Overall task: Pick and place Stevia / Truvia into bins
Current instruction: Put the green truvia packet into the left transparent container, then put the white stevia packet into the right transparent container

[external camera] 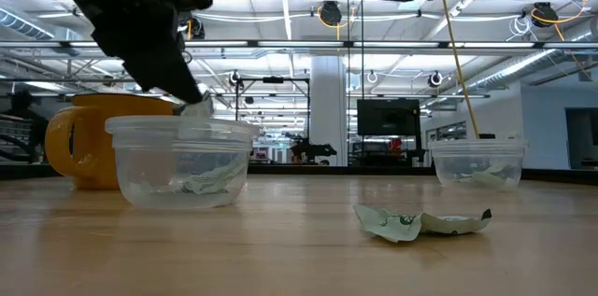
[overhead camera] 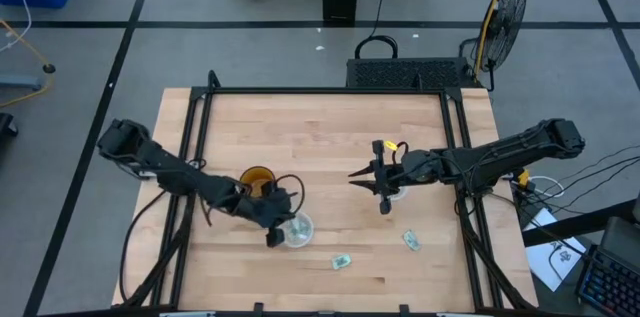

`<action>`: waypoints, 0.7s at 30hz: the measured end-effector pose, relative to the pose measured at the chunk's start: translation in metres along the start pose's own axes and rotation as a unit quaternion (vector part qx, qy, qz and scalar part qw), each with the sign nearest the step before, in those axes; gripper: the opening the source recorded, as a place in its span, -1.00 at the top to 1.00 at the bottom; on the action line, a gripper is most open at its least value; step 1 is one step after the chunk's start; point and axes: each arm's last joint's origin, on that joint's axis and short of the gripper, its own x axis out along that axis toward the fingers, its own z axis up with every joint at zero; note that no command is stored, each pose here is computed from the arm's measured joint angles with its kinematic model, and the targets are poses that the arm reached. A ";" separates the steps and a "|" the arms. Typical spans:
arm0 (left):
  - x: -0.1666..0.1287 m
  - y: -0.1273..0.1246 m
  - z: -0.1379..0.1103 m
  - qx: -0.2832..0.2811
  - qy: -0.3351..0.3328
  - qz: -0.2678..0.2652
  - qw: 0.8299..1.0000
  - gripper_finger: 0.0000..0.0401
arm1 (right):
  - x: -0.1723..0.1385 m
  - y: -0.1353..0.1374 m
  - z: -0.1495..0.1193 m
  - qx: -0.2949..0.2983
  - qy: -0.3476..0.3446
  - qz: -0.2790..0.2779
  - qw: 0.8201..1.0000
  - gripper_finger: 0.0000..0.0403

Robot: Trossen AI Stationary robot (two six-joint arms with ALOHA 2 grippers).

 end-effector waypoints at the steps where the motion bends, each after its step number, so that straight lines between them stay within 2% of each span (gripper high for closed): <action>1: 0.001 0.001 0.000 -0.002 0.011 -0.008 1.000 0.99 | 0.000 0.000 0.000 0.000 0.000 0.000 1.000 0.68; 4: 0.002 0.002 0.000 -0.018 0.019 -0.017 1.000 0.95 | 0.000 0.000 0.000 0.000 0.000 0.000 1.000 0.68; 13: 0.001 0.002 -0.001 -0.013 0.018 -0.011 1.000 0.61 | 0.000 0.000 -0.001 0.003 0.005 0.002 1.000 0.68; 17: 0.001 0.002 0.000 -0.013 0.009 -0.004 1.000 0.54 | 0.005 0.003 -0.004 0.012 0.014 0.007 1.000 0.68; 21: 0.001 0.001 0.002 -0.015 0.001 -0.008 1.000 0.51 | 0.015 0.010 -0.010 0.020 0.015 0.053 0.998 0.68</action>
